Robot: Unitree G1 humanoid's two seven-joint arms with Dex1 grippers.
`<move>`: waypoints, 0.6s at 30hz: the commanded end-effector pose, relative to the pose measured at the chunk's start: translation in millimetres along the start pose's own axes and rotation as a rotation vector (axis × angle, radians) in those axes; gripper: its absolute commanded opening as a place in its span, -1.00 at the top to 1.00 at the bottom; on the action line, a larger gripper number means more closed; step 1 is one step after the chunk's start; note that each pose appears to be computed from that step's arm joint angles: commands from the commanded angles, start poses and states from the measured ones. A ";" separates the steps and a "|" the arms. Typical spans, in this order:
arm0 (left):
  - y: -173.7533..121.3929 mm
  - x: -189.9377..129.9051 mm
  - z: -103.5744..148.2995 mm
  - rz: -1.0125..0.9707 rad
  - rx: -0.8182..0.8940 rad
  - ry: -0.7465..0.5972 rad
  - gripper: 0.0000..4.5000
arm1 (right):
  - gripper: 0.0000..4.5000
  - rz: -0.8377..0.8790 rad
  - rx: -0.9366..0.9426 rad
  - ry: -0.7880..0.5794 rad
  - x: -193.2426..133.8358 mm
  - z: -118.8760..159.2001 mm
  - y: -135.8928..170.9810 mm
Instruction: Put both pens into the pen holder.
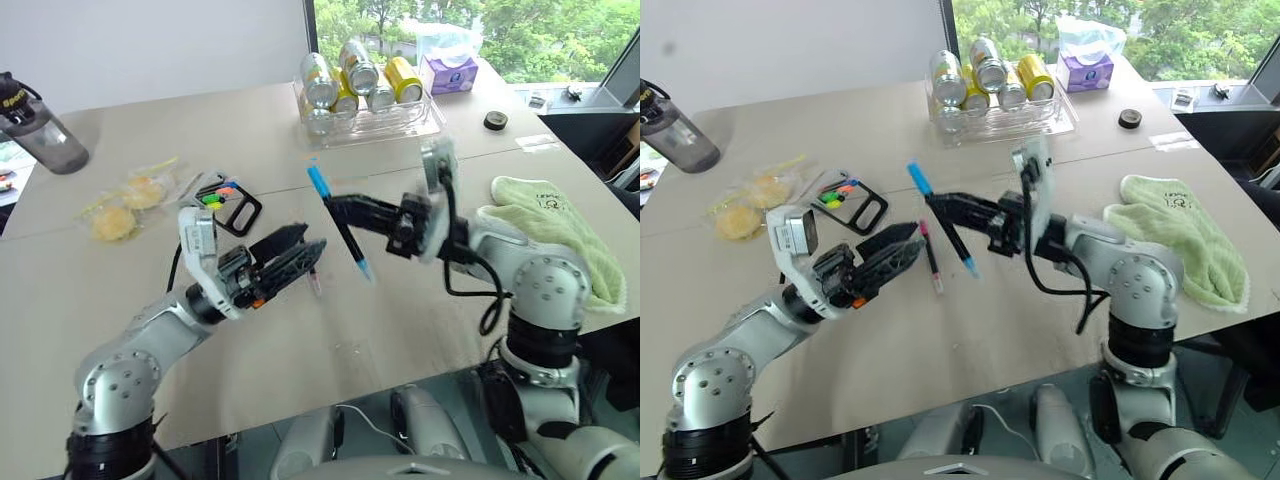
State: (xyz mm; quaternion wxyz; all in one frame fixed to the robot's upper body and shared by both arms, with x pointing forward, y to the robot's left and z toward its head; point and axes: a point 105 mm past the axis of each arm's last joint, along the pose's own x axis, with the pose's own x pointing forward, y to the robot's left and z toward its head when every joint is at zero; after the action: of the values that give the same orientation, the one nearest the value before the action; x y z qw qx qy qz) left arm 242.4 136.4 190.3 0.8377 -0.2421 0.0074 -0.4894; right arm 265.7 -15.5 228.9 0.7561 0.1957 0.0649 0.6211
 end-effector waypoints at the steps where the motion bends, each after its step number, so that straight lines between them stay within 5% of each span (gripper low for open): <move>1: -18.3 2.4 1.2 -0.094 0.040 0.049 -1.00 | 0.97 0.102 -0.022 0.004 0.0 2.2 18.6; 15: -36.9 15.8 0.2 -0.226 0.022 0.102 -1.00 | 0.97 0.188 0.036 0.045 4.1 -2.6 30.6; 18: -36.6 15.9 -0.6 -0.229 0.009 0.104 -0.68 | 1.00 0.188 0.038 0.043 4.4 -2.0 30.9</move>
State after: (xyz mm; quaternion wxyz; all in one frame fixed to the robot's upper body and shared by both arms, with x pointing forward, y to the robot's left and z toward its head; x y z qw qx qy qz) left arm 228.0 112.7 201.3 0.7881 -0.2195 0.0304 -0.5743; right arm 244.0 -7.3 229.6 0.6995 0.2049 0.0937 0.6782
